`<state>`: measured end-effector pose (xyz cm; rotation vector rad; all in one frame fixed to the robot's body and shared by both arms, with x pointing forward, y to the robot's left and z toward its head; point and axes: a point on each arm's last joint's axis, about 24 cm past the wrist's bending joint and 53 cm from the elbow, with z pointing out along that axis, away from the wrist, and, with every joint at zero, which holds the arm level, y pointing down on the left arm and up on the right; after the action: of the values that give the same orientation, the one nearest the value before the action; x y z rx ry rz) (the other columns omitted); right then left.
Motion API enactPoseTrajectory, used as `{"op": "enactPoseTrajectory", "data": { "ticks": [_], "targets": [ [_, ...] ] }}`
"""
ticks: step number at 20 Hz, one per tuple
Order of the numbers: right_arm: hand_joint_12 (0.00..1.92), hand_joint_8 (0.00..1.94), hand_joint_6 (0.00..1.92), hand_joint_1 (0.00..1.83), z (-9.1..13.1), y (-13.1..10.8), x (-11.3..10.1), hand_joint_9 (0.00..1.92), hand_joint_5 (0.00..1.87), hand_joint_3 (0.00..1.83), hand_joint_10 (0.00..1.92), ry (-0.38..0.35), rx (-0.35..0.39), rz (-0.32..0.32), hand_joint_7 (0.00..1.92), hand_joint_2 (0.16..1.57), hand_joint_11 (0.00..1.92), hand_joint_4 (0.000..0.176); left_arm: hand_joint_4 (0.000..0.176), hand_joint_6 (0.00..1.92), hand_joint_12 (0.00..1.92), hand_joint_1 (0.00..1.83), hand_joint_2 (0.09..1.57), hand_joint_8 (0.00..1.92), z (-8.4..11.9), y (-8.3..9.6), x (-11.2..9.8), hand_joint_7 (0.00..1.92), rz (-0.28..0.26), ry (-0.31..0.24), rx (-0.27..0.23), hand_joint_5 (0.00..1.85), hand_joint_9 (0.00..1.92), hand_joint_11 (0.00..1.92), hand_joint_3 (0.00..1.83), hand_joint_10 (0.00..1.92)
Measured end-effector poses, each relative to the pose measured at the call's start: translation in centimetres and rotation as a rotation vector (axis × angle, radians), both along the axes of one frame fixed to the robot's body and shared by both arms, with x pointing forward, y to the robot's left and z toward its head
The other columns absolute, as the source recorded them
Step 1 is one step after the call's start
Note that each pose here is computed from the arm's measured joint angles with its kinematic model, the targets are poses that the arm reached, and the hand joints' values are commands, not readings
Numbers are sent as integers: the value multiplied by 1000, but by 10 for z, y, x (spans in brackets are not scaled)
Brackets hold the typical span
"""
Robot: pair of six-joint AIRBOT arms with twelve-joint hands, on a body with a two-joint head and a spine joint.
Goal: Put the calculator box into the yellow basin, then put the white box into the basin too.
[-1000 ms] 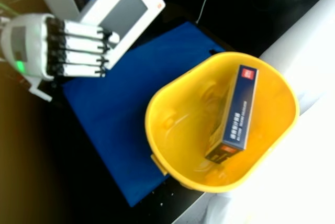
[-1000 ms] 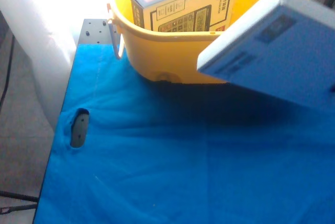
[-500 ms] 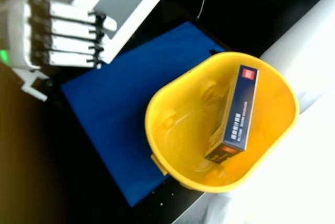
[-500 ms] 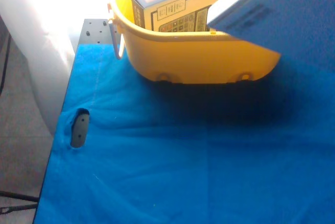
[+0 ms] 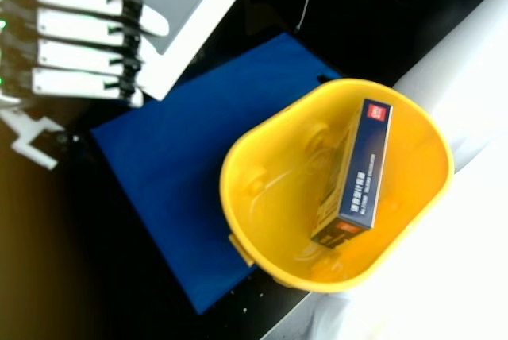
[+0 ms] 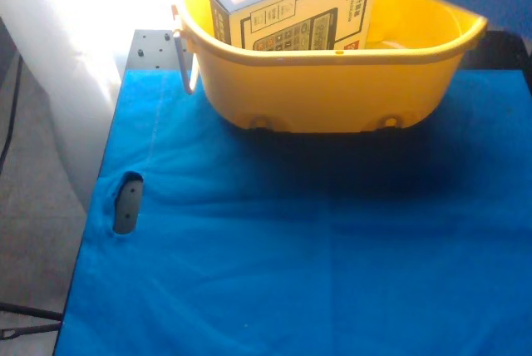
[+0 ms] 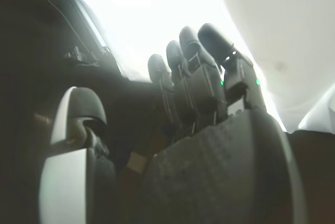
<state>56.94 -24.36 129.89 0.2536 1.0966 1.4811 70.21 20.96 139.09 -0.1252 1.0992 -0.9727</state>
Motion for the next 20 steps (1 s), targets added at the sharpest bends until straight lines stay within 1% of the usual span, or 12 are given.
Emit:
{"op": "enactPoseTrajectory", "data": {
  "ticks": [2, 3, 4, 6, 10, 11, 12, 13, 15, 17, 18, 20],
  "targets": [
    [1277, 1057, 833, 1241, 4, -11, 7, 1069, 997, 0, 851, -21, -16, -41, 1039, 1104, 912, 0, 0, 20, 1423, 757, 1127, 6, -3, -10, 4, 554, -16, 7, -6, 697, 296, 0, 0, 624],
    [1277, 1066, 787, 1241, 6, -15, 10, 1068, 1026, 0, 851, -30, -17, -56, 1032, 1100, 910, 0, 0, 25, 1399, 758, 1132, 6, -3, -15, 5, 556, -23, 8, -7, 711, 297, 0, 0, 619],
    [1276, 1058, 830, 1244, 8, -19, 11, 1070, 987, 1, 851, -39, -20, -69, 1047, 1104, 913, 0, 0, 32, 1398, 768, 1136, 8, -5, -20, 7, 563, -31, 11, -4, 728, 299, 0, 2, 619],
    [1277, 1096, 799, 1244, 13, -22, 15, 1070, 1004, 2, 851, -55, -25, -84, 1028, 1105, 913, 0, 0, 21, 1335, 771, 1131, 1, -8, -23, 9, 541, -34, 18, 3, 713, 290, 0, 0, 551],
    [1277, 1059, 826, 1246, 46, -15, 39, 1070, 986, 0, 851, -123, 9, -87, 1049, 1104, 913, 0, 0, 41, 1340, 829, 1136, 0, -15, -24, 12, 487, -32, 37, 7, 764, 274, 0, 3, 534],
    [1277, 1055, 830, 1241, 47, -12, 46, 1069, 999, 0, 851, -119, 29, -88, 1040, 1103, 912, 0, 0, 55, 1309, 839, 1136, 0, -18, -24, 13, 418, -32, 43, 11, 786, 237, 0, 1, 455],
    [1277, 1092, 794, 1245, 40, -8, 56, 1069, 1007, 0, 851, -91, 26, -90, 1030, 1105, 912, 0, 0, 63, 1288, 834, 1146, 0, -20, -24, 13, 399, -31, 48, 12, 785, 238, 0, 1, 389],
    [1277, 1066, 834, 1245, 33, -6, 63, 1070, 981, 1, 851, -59, 10, -94, 1044, 1106, 913, 0, 0, 65, 1272, 822, 1140, 0, -22, -24, 14, 398, -30, 51, 17, 771, 236, 0, 0, 328],
    [1277, 1099, 803, 1244, 25, -6, 74, 1069, 1001, 1, 851, -16, -16, -110, 1026, 1106, 912, 0, 0, 55, 1294, 815, 1115, 13, -22, -21, 18, 435, -22, 56, 3, 740, 278, 0, 0, 326],
    [1277, 1059, 835, 1240, 34, -8, 83, 1069, 996, 0, 851, -45, -32, -151, 1038, 1104, 912, 0, 0, 44, 1334, 796, 1109, 12, -23, -26, 19, 441, -29, 56, 5, 715, 286, 0, 0, 323],
    [1278, 1067, 788, 1241, 38, -5, 86, 1068, 1026, 0, 852, -58, -39, -166, 1032, 1100, 910, 0, 0, 40, 1348, 787, 1111, 23, -24, -27, 19, 472, -32, 57, 11, 709, 311, 0, 0, 331],
    [1276, 1059, 836, 1240, 29, 10, 96, 1069, 996, 1, 850, -32, -55, -164, 1037, 1104, 912, 0, 0, 38, 1400, 786, 1107, 27, -25, -31, 19, 496, -38, 58, 17, 706, 332, 0, 0, 343]
  ]
}}
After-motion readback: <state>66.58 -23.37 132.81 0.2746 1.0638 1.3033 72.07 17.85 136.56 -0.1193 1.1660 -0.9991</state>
